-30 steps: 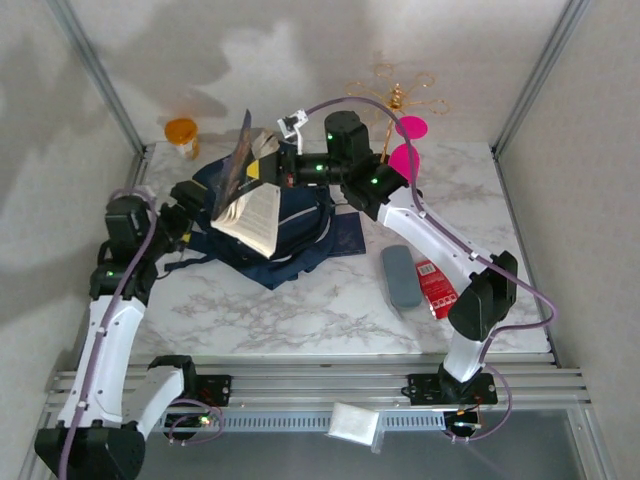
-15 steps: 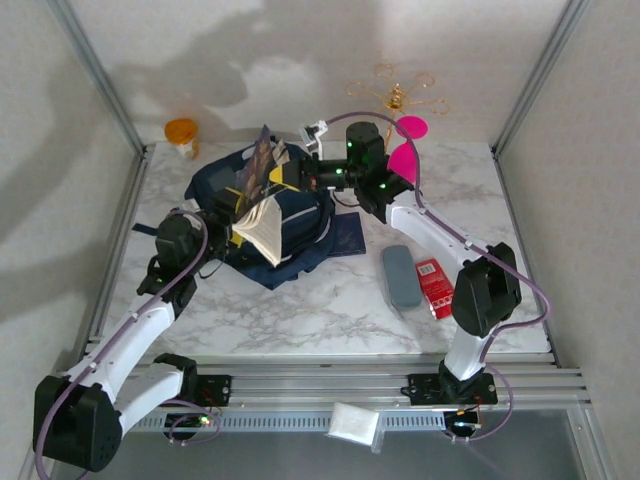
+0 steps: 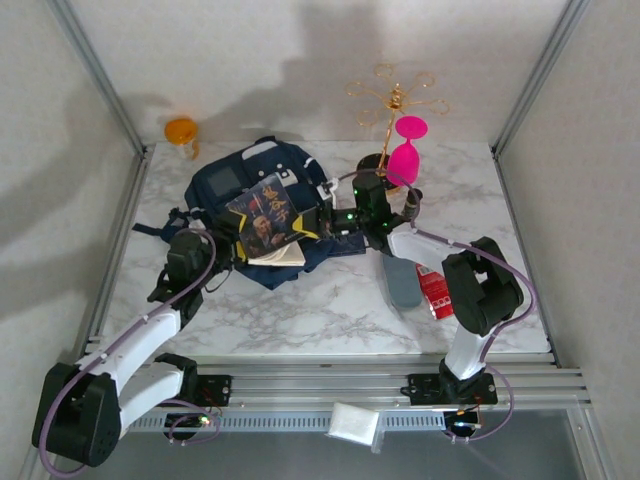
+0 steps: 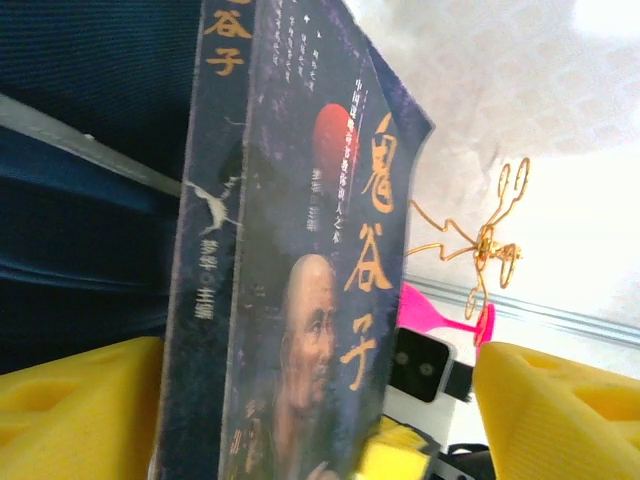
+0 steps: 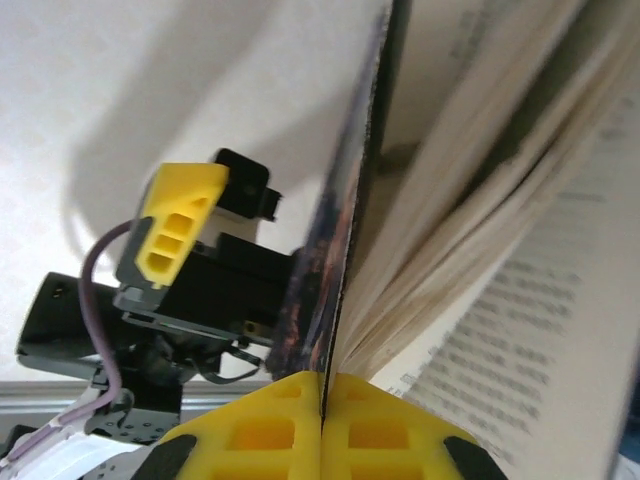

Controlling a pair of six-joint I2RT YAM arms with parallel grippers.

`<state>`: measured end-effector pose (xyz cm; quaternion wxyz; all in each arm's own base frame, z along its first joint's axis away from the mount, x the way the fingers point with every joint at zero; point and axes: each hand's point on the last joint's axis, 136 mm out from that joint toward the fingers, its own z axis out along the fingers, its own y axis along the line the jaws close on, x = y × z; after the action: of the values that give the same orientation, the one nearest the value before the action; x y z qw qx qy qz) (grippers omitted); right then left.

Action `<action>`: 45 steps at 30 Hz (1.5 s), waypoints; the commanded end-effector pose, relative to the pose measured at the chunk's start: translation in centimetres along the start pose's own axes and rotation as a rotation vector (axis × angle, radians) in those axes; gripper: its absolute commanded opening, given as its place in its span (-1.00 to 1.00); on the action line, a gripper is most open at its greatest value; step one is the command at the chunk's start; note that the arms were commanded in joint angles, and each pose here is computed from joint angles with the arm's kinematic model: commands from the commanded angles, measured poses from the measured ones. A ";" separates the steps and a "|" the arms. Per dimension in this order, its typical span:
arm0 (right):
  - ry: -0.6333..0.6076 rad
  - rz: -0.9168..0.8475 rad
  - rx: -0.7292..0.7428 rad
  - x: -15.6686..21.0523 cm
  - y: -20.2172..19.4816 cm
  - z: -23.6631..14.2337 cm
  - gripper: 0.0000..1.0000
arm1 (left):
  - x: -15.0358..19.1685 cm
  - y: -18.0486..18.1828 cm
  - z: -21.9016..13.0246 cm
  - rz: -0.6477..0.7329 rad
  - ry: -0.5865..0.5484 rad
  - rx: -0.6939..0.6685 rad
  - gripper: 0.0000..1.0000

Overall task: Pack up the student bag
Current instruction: Pick up the book from the bottom-left of the table.

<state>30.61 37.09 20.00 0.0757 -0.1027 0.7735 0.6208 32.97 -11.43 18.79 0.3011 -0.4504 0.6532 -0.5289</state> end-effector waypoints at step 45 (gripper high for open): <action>0.022 0.094 0.059 2.1 1.5 -3.2 0.97 | 6.9 -10.2 0.5 0.157 0.168 0.352 -1.00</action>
<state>28.37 33.92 21.12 0.0597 -0.0694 0.8066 0.5839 33.35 -17.19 22.55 0.3289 -0.3463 0.6573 -0.5830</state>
